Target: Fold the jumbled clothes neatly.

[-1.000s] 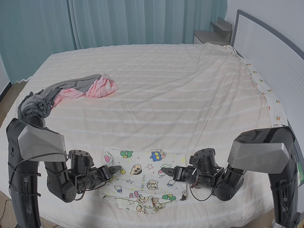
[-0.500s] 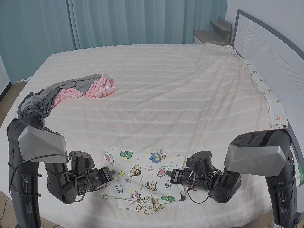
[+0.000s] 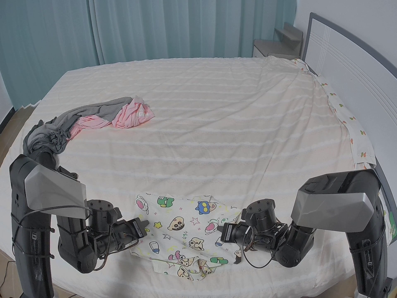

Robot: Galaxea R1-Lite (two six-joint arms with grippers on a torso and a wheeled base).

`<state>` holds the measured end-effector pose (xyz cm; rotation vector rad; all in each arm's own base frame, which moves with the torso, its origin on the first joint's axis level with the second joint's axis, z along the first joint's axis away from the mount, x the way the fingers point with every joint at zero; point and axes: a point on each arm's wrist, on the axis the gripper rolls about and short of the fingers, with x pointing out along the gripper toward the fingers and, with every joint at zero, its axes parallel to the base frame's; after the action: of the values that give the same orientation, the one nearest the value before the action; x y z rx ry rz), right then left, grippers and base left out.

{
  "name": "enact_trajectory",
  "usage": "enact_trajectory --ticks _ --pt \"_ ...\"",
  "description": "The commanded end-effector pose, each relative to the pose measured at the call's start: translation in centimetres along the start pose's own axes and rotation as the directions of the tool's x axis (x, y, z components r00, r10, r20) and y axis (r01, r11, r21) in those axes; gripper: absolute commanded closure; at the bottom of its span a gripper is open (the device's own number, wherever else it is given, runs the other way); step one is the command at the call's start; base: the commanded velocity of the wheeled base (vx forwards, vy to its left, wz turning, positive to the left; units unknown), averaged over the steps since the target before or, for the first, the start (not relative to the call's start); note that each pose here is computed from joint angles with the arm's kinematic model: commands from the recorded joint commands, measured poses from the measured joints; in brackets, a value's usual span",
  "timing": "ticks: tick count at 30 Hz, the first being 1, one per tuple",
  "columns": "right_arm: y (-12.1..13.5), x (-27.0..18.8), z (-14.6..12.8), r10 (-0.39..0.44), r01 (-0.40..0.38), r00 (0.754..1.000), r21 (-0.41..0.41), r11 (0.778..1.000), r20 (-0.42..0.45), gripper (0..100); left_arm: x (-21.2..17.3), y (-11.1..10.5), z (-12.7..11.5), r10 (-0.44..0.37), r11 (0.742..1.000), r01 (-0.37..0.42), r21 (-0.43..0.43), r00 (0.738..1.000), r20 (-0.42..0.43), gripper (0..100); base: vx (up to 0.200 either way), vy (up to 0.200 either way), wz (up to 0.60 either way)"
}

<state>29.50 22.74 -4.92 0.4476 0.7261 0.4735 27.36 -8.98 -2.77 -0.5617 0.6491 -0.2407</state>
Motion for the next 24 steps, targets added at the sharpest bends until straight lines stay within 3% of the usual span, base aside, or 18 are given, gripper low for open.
enact_trajectory --ticks 1,17,21,24 --pt "0.2 -0.1 -0.1 0.004 -0.004 1.0 -0.004 1.0 -0.002 100 -0.2 0.0 0.0 0.016 1.0 -0.016 0.023 1.0 0.015 100 -0.2 0.2 0.0" --pt "1.1 -0.4 0.2 0.011 -0.011 1.0 -0.014 1.0 0.021 100 -1.4 0.1 0.8 0.025 0.999 -0.027 0.019 0.998 0.061 100 -0.2 0.2 0.0" --pt "1.5 -0.1 0.4 0.023 -0.023 0.999 -0.015 1.0 0.033 100 -1.4 0.9 2.1 0.038 0.999 -0.039 0.007 0.994 0.106 100 -0.2 0.2 0.0" --pt "1.7 0.1 0.6 0.038 -0.037 0.998 -0.015 0.999 0.053 100 -0.6 1.6 2.6 0.045 0.998 -0.05 0.035 0.991 0.126 100 0.0 0.0 0.0"
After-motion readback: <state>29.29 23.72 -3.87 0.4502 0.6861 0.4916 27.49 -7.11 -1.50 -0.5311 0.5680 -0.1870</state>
